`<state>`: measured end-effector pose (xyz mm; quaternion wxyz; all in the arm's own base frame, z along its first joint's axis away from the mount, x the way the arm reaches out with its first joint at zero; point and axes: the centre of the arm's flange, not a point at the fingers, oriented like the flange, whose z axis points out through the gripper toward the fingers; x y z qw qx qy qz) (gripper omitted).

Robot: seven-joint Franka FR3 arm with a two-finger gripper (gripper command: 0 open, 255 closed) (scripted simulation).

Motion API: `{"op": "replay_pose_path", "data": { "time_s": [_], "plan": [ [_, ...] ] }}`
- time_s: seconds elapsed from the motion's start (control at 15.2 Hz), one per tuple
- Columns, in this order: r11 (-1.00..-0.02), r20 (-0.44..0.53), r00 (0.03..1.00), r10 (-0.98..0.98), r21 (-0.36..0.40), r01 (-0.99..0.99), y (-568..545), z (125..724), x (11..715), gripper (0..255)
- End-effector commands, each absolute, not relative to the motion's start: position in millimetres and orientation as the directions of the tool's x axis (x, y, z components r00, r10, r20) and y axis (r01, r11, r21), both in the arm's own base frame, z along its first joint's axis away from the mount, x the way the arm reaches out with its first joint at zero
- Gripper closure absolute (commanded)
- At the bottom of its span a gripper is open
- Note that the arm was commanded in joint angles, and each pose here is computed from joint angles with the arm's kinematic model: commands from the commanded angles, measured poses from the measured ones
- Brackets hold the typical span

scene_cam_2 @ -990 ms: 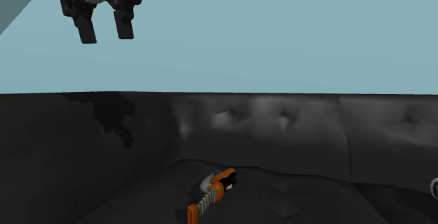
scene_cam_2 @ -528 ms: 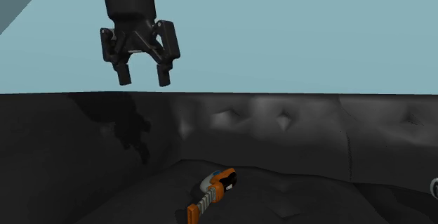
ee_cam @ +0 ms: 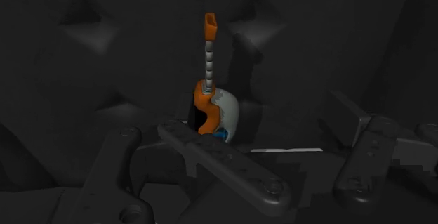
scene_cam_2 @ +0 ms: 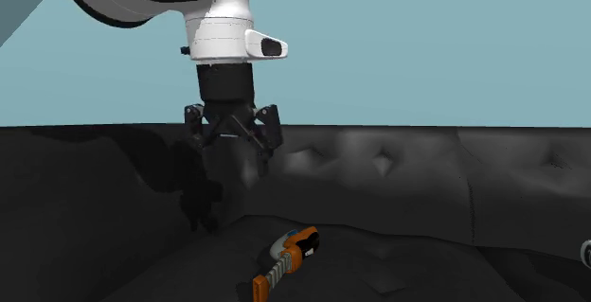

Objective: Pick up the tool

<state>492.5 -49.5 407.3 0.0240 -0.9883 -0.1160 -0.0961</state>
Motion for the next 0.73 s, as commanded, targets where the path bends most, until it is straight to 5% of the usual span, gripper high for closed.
{"op": "replay_pose_path", "data": {
  "time_s": [0.0, 0.66],
  "plan": [
    [-0.967, 0.194, 0.95, 0.243, -0.024, 0.252, -50, 386, 508, 0],
    [-0.941, 0.18, 0.927, 0.329, -0.024, 0.339, -62, 279, 588, 0]
  ]
}}
